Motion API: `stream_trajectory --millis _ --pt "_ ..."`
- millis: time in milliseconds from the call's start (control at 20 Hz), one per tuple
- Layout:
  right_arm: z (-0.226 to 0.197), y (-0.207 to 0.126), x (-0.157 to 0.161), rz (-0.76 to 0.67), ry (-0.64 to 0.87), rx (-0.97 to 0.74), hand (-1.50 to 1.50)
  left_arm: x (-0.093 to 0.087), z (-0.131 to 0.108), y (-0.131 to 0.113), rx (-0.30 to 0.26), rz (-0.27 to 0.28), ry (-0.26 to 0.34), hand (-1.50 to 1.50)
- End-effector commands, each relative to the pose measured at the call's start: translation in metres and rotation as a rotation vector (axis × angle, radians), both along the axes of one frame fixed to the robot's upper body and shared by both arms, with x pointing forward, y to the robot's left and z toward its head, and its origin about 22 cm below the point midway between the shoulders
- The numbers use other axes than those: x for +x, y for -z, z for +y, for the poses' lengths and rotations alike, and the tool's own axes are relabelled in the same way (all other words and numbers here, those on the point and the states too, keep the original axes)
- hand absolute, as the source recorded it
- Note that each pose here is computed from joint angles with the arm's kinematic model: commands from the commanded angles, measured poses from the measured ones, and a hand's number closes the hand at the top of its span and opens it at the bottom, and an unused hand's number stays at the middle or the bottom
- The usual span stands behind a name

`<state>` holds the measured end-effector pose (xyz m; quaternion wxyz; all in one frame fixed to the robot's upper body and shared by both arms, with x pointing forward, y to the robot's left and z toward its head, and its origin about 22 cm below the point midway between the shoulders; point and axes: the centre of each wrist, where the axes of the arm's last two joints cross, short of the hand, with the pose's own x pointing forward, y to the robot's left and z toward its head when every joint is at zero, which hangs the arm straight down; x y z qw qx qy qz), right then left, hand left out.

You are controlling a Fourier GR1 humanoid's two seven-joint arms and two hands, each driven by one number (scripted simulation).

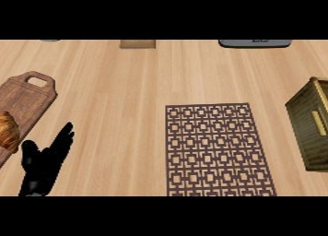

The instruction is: Pick the lemon from the placemat and place it in the basket

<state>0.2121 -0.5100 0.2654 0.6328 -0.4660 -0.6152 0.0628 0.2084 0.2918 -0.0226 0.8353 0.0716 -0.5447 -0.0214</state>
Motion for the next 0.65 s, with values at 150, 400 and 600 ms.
stream_trajectory --millis 150,400,600 --pt "-0.034 -0.004 -0.015 -0.117 0.056 0.110 -1.50 -0.012 -0.016 0.029 0.001 0.141 -0.032 0.00" --pt "-0.063 -0.036 -0.046 -0.164 0.161 0.168 -1.50 -0.021 0.006 0.036 -0.013 0.149 -0.028 0.00" --pt "-0.091 -0.039 -0.075 -0.142 0.199 0.174 -1.50 -0.008 0.010 0.013 -0.006 0.132 -0.034 0.00"
